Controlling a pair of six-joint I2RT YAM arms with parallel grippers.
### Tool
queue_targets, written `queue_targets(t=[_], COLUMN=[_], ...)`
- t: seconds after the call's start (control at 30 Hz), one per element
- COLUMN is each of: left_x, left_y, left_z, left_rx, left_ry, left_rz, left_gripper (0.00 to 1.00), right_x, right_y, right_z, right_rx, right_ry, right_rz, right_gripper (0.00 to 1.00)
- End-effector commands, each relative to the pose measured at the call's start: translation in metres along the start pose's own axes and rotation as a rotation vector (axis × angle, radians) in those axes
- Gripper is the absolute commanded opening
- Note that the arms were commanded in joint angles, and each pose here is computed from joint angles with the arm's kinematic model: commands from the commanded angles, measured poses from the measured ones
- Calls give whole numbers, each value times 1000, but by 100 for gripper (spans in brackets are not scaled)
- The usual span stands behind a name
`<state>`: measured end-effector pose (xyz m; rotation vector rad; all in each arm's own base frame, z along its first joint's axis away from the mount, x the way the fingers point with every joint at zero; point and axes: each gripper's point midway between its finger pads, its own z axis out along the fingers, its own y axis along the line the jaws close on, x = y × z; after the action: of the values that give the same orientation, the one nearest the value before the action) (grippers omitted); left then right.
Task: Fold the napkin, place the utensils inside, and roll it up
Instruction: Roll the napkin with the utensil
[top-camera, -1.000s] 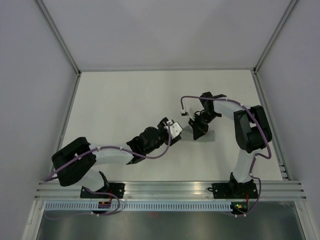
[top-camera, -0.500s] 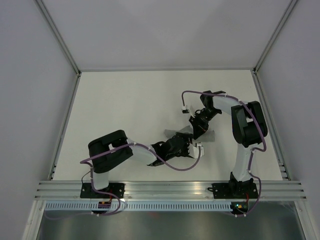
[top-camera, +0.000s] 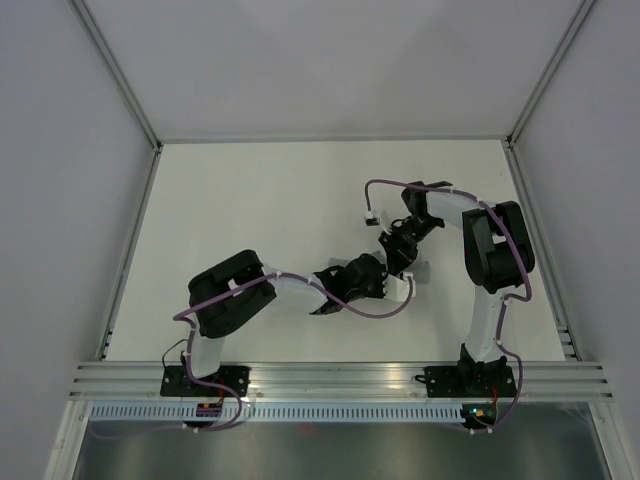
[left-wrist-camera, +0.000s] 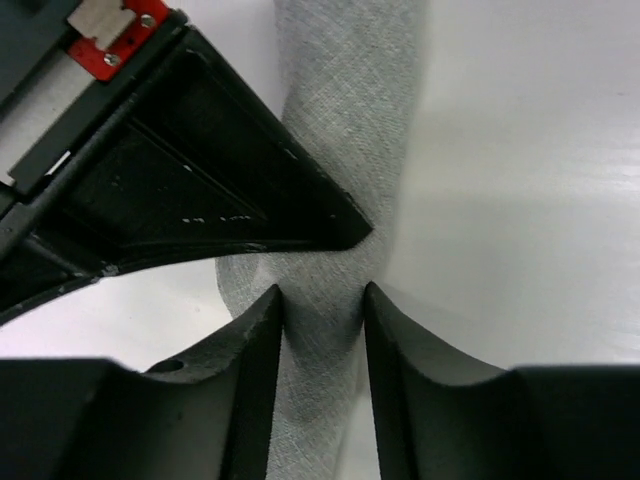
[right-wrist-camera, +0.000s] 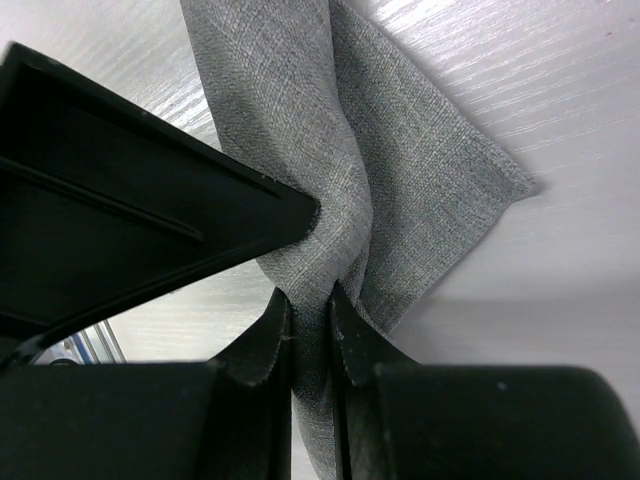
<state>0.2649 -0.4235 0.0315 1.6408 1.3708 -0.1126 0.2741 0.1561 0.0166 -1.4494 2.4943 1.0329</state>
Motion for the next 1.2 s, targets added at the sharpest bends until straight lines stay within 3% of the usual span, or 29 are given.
queue_targets(t=[0.0,0.03,0.07,0.17,0.2,0.3,0.4,0.57,0.8,1.0,1.17], left_x=[11,13,14,18,20,21,25,31,37,40,41], left_y=[-24,-27,-27,-33,-34,-43,-51,-59,-64,-61,-60], left_z=[6,6,8,5,4,1,-2,-7,-14,-23,-33], left_rx=[135,149,154,177,179,234,289,349,421,509,631], left_ry=[55,61,68,85,89,83,89,105,143,167,197], left_rz=[-76,-84,-101,-131,-137,-173,-221,-285,-351,-452,-569], left_gripper=[41,35,22,8,2,2,2,2,2,2,2], right_x=[34,34,34,30,30,20,4,-29,-33,-19,-16], right_y=[-31,-30,-29,-26,-23,-20,-15,-32,-58,-47,-12], right_z=[19,18,18,15,15,5,-9,-54,-123,-173,-206], right_rx=[67,68,67,76,76,110,159,393,603,687,775], right_ry=[124,121,118,99,95,49,-16,-183,-419,-590,-704], right_rz=[-8,-7,-6,-8,-3,-13,-14,60,197,189,36], right_gripper=[0,1,1,20,35,55,62,70,73,73,75])
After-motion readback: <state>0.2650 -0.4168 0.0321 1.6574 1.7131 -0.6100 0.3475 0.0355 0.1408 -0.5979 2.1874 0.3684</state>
